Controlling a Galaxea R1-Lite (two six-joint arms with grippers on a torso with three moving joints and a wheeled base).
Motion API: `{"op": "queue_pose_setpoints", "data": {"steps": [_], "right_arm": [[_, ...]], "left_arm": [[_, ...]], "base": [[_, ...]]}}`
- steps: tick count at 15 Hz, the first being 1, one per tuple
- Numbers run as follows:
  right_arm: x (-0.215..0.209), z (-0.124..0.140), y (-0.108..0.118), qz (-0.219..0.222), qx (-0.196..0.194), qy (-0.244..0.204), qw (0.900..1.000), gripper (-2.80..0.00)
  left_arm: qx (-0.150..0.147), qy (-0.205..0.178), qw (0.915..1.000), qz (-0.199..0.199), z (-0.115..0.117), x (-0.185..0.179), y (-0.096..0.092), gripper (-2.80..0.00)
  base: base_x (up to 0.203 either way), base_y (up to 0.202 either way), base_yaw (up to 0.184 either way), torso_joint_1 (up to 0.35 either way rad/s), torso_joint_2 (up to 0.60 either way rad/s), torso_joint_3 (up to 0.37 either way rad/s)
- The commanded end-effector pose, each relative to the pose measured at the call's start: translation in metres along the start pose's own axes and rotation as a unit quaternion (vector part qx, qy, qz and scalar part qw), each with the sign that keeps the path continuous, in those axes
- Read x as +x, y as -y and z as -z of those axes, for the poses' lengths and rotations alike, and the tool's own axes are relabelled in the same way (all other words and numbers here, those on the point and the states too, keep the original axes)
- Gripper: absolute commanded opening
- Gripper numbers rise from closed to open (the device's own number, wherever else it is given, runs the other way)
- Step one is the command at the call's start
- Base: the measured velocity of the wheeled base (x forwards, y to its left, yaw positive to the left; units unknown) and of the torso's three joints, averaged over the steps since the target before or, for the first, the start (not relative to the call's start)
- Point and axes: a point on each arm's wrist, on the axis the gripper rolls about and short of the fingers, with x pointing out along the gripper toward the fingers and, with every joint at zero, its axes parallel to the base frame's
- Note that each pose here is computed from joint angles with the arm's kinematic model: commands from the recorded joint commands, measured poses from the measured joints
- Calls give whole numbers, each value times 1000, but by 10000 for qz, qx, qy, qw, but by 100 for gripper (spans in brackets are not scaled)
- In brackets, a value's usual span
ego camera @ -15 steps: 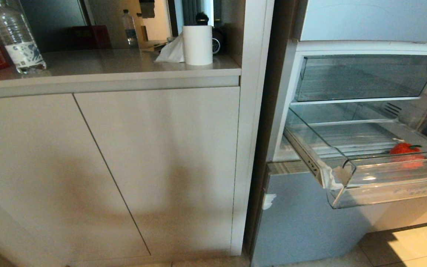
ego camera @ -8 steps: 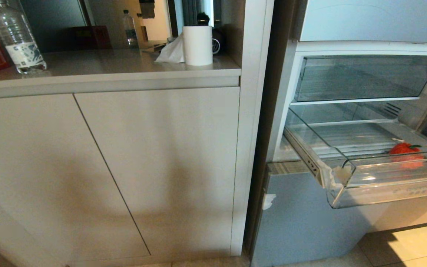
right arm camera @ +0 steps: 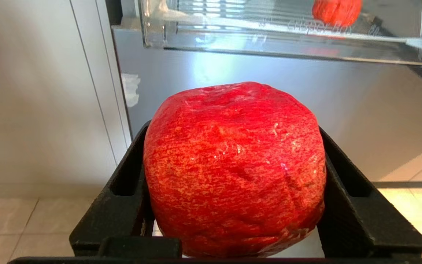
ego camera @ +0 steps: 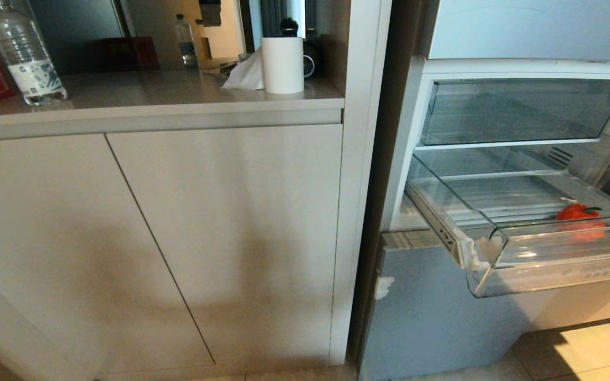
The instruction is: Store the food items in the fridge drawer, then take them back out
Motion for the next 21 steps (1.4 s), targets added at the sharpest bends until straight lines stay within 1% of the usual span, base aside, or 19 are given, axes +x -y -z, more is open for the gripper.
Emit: {"op": "queue_pose_setpoints", "data": {"steps": [1,21], "right_arm": [[0,2,0,15,33,0,10000,-280],[-1,1,0,35,60,6,10000,-280]], "left_arm": [[0,-2,10000,-3,0,0,0,-280],[0,-2,10000,-3,0,0,0,-280]], "base": [[0,0,0,0,0,0],[0,0,0,0,0,0]]}}
